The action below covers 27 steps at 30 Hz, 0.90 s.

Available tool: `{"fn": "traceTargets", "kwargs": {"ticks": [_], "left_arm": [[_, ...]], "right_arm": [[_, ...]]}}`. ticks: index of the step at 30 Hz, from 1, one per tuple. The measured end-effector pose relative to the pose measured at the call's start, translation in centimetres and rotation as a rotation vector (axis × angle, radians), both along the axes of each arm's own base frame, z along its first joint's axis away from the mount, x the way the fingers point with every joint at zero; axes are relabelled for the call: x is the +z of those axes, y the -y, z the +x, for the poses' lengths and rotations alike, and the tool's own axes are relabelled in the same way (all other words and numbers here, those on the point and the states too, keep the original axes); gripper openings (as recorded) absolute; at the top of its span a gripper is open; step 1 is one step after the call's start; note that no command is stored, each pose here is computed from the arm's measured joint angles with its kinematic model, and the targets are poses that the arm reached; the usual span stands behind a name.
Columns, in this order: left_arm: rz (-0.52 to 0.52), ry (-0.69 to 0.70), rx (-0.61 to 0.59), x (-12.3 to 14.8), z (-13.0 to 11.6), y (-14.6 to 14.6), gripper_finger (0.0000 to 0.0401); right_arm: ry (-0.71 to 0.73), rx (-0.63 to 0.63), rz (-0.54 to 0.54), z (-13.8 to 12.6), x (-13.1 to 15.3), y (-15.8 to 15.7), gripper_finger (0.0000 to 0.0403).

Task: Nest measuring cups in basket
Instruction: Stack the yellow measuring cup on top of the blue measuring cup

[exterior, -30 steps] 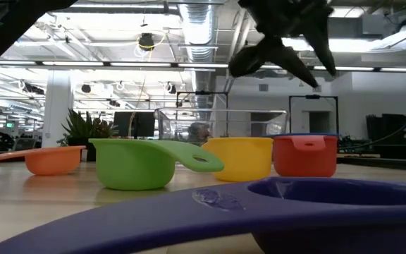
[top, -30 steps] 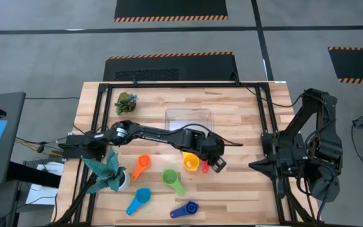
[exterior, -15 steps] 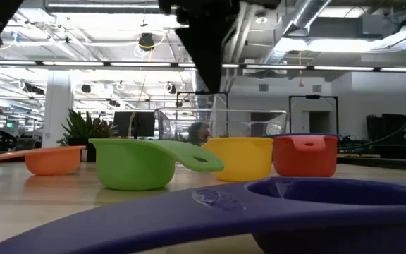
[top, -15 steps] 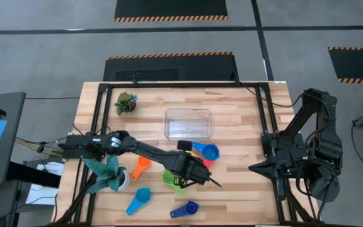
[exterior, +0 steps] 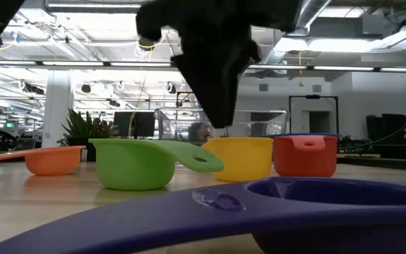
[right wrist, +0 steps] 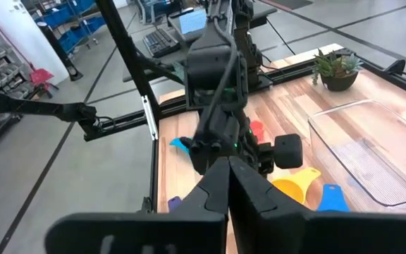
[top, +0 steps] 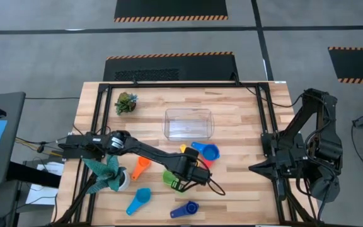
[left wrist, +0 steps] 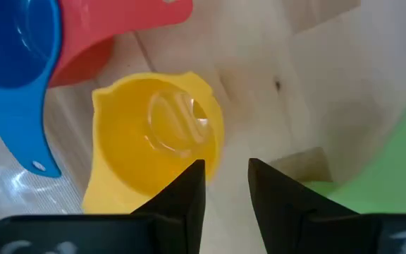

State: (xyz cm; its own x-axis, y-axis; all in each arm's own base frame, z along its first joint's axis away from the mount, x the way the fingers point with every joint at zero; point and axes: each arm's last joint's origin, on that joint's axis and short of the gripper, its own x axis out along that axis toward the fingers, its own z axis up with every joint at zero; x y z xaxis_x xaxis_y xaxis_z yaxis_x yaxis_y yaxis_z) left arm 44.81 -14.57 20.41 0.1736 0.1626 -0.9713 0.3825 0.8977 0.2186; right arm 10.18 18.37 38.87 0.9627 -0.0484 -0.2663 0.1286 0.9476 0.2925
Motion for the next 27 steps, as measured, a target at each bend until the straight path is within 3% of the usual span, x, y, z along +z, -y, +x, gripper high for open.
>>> {"fn": "traceTargets", "kwargs": {"ticks": [12,18,22,27], "left_arm": [[-0.028,0.016,0.014,-2.9,0.6,-1.3,0.0091],[-0.123,-0.06,0.179,-2.8,0.0,-1.5,0.001],[-0.145,-0.06,0.216,-1.0,-0.1,-1.1,0.0003],[-0.198,0.002,0.287,4.4,-0.1,-0.8,0.0002]], "right_arm": [[0.0,0.0,0.0,0.0,0.0,0.0,0.0021],[0.0,0.0,0.0,0.0,0.0,0.0,0.0026],[0.0,-0.001,-0.002,0.0,0.0,0.0,0.0026],[0.0,-0.002,-0.005,0.0,0.0,0.0,0.0026]]}}
